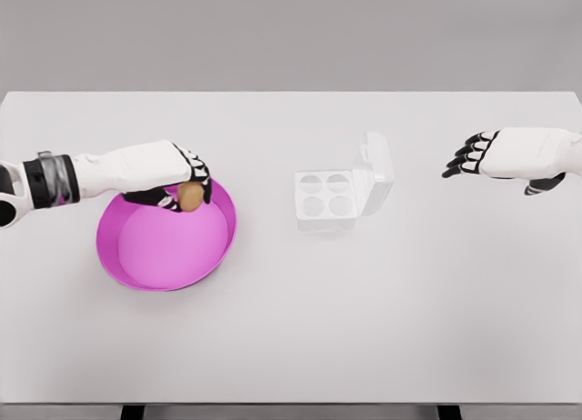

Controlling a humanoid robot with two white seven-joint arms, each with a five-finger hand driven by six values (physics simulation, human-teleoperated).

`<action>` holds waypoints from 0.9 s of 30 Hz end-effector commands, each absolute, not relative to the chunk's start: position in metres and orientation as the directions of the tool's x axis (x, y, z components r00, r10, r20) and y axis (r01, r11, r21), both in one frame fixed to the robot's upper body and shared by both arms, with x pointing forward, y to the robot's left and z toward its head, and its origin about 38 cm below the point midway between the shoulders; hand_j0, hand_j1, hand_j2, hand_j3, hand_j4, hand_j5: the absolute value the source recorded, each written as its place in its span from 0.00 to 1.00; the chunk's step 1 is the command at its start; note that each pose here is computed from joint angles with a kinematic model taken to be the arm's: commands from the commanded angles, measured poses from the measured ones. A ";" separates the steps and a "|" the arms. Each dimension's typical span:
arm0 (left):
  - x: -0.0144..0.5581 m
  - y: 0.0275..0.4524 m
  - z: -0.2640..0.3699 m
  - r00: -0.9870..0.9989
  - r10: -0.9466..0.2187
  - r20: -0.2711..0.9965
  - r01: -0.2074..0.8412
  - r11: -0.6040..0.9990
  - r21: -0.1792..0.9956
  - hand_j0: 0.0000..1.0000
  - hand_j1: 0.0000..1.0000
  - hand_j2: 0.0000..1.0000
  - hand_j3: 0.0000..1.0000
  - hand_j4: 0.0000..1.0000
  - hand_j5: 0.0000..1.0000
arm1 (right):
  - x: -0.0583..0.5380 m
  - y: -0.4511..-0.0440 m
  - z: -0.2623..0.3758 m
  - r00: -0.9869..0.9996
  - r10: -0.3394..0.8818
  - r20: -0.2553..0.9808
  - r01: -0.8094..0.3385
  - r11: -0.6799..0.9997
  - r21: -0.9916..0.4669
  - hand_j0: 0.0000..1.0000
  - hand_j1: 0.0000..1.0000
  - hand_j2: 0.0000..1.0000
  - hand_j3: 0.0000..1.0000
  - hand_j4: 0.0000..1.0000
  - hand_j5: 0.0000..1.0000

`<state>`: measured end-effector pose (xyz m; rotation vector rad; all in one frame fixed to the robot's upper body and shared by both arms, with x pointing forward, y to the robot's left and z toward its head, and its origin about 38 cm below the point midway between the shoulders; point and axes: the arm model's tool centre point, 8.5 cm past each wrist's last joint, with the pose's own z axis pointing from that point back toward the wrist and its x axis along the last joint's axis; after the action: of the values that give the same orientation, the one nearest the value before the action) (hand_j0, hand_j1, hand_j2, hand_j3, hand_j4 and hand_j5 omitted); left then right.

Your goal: Pack egg into the box and close the box lid

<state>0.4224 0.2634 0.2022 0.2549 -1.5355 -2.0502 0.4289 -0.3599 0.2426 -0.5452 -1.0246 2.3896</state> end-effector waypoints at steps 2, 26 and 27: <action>0.422 0.258 0.204 -0.829 -0.525 0.193 0.321 -0.165 0.933 0.43 0.43 0.43 0.43 0.43 0.43 | 0.430 -0.366 0.242 -0.794 0.584 -0.167 -0.283 -0.600 -0.748 1.00 1.00 1.00 1.00 1.00 1.00; 0.425 0.210 0.207 -0.866 -0.440 0.237 0.301 -0.081 0.950 0.42 0.42 0.42 0.42 0.42 0.42 | 0.431 -0.370 0.240 -0.788 0.593 -0.165 -0.294 -0.598 -0.746 1.00 1.00 1.00 1.00 1.00 1.00; 0.425 0.209 0.207 -0.866 -0.440 0.238 0.302 -0.080 0.950 0.42 0.42 0.42 0.42 0.42 0.42 | 0.431 -0.369 0.240 -0.789 0.592 -0.164 -0.293 -0.598 -0.746 1.00 1.00 1.00 1.00 1.00 1.00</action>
<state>0.4247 0.2124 0.2068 0.1604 -1.6978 -2.0035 0.4307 -0.3695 0.2394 -0.5502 -0.9986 2.3688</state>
